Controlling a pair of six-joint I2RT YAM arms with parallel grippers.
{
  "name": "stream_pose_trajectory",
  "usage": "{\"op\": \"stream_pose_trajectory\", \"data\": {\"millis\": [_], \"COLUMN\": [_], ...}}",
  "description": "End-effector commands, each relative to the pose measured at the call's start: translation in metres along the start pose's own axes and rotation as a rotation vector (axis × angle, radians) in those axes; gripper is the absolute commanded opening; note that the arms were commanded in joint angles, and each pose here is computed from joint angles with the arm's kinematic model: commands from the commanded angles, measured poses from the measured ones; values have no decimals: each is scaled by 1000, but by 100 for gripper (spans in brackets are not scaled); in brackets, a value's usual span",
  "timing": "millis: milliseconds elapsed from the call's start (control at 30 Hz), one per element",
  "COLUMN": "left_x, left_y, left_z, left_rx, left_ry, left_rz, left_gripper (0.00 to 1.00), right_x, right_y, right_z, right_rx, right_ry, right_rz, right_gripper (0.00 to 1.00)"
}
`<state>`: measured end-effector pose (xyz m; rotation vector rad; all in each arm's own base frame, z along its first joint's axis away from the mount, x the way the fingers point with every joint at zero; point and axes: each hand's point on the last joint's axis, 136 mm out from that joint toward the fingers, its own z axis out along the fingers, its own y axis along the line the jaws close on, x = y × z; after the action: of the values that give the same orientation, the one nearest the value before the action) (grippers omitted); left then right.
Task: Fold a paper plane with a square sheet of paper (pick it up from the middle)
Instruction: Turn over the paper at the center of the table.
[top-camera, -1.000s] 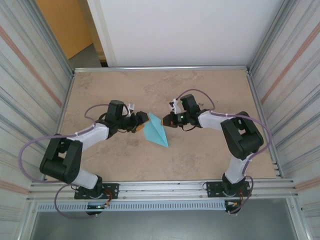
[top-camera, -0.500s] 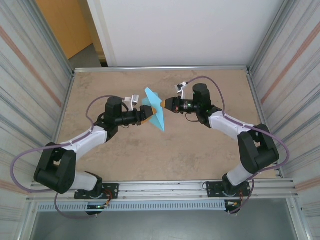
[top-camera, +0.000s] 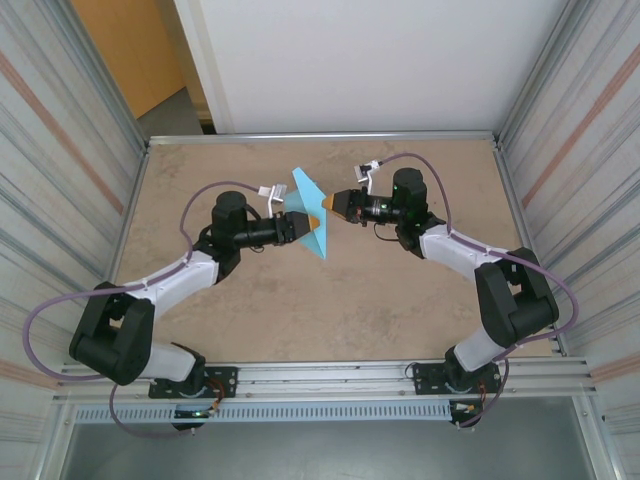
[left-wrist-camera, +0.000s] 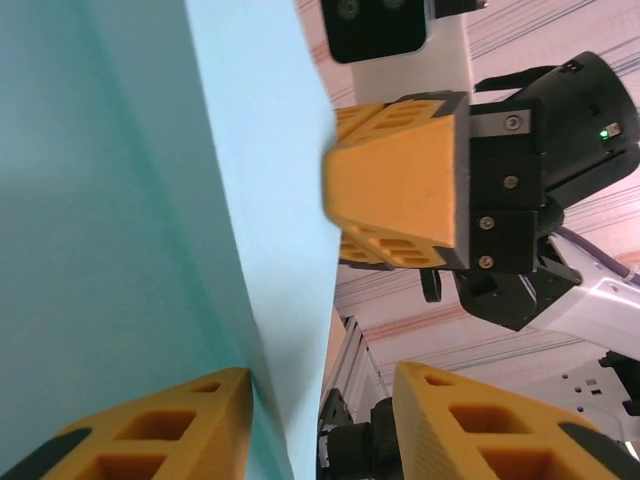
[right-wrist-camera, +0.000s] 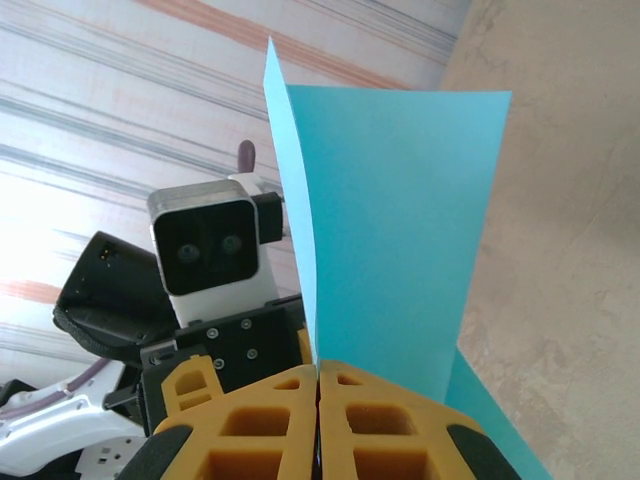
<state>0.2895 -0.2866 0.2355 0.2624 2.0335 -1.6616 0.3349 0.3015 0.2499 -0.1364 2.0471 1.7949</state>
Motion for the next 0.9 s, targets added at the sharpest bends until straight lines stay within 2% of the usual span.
{"op": "stream_pose_trajectory", "data": {"millis": [0,167,367,567,667,767,867], "left_x": [-7,-8,-9,-8,-4,-1,1], "left_y": [-19,-15,-13,-7,1,12,30], "left_z": [1,2,5,5,5,2,-4], "left_rx": [63,46,46,12,-34,-109,-251], "left_ry": [-7,-6,3,11,32,48,69], "left_rz": [80,70,52,40,27,36,53], "left_gripper": [36,26,19,11,11,10,10], "right_x": [-2,-1,-1,-4,-12,-18,-21], "right_y": [11,8,4,-11,-25,-35,-45], "right_z": [-5,-6,-7,-15,-29,-46,-64], "right_rx": [-33,-28,-18,55,120,177,253], "right_ry": [-6,-8,-9,-28,-79,-116,-149], "right_rz": [-9,4,15,39,51,52,44], "right_gripper": [10,12,16,32,40,42,42]}}
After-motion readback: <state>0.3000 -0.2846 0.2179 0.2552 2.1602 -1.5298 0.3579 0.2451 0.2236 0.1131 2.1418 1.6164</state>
